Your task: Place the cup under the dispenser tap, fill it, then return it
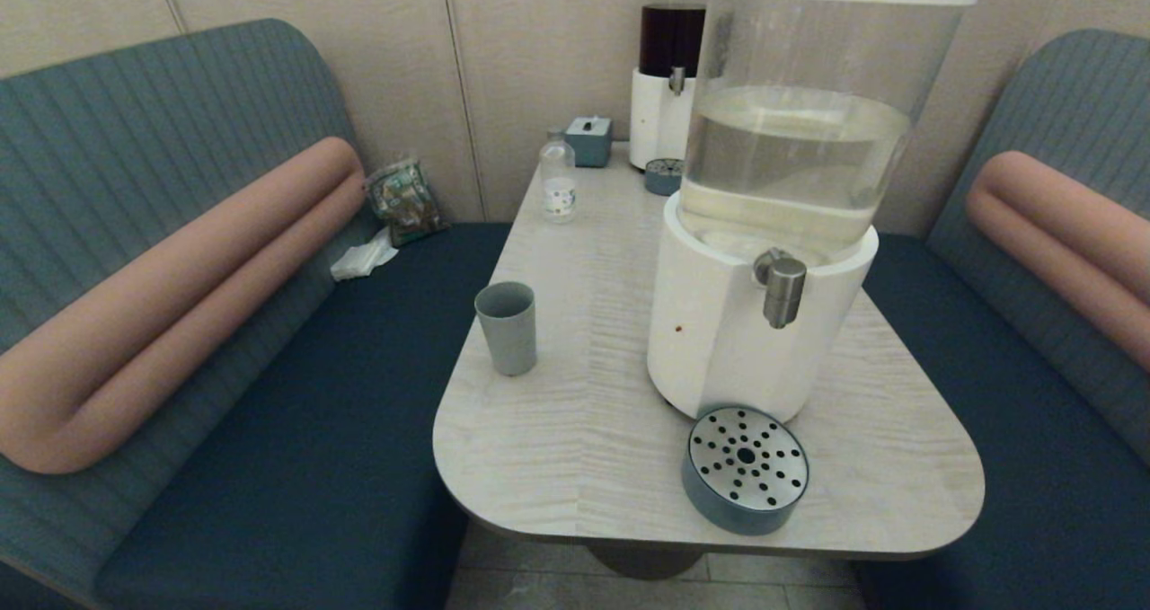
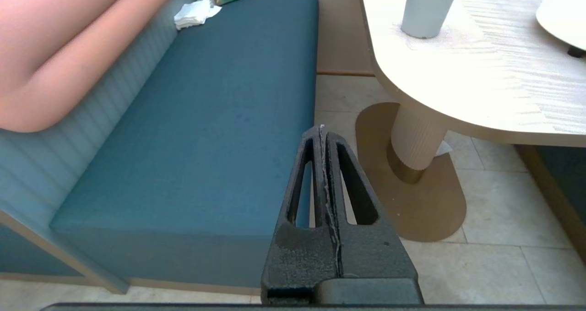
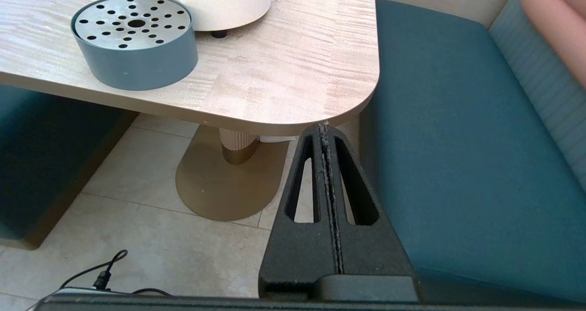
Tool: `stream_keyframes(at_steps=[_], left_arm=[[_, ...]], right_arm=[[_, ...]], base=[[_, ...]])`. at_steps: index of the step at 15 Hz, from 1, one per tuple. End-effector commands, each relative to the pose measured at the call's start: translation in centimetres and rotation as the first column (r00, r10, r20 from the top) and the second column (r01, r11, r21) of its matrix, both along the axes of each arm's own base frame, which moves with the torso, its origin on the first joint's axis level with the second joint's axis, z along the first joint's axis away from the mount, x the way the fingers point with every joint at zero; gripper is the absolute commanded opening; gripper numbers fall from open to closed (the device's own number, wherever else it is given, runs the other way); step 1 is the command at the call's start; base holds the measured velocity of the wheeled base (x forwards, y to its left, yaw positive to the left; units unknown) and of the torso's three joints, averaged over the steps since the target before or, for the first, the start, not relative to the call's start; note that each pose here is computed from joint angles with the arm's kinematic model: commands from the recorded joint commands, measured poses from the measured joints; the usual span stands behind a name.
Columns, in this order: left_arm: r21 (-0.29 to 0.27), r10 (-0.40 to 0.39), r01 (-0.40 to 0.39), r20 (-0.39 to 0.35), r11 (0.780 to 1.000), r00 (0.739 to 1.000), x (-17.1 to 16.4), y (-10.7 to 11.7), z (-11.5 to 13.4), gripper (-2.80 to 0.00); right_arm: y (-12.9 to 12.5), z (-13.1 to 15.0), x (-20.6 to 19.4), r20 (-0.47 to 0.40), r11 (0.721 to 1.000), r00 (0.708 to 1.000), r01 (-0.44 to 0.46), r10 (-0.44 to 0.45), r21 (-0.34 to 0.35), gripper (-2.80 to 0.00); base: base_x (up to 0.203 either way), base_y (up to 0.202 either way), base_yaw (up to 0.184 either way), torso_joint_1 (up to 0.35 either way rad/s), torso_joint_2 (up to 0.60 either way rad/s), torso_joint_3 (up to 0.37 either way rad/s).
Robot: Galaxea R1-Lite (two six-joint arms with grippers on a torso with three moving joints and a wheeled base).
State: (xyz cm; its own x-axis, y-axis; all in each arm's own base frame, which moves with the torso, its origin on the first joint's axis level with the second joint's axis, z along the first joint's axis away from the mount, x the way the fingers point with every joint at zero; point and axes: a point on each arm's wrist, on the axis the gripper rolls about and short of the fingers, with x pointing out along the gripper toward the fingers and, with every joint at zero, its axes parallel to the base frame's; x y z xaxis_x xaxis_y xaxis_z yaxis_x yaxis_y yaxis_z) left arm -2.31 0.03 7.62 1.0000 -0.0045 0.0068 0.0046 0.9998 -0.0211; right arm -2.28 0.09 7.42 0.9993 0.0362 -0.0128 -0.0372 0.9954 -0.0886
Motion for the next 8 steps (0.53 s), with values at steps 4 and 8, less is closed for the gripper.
stream_keyframes(at_steps=[4,8], left_arm=[[0.0,0.0,0.0,-0.002,1.0,1.0,0.02,0.0,-0.01,-2.8],[0.0,0.002,-0.002,-0.002,1.0,1.0,0.02,0.0,0.0,-2.8]], right_arm=[[-0.03,0.01,0.01,-0.001,1.0,1.0,0.011,-0.011,0.007,-2.8],[-0.02,0.0,0.01,-0.002,1.0,1.0,0.01,-0.01,0.013,-2.8]], base=[[0.0,0.0,0.0,0.0,0.0,0.0],[0.0,0.0,0.0,0.0,0.0,0.0]])
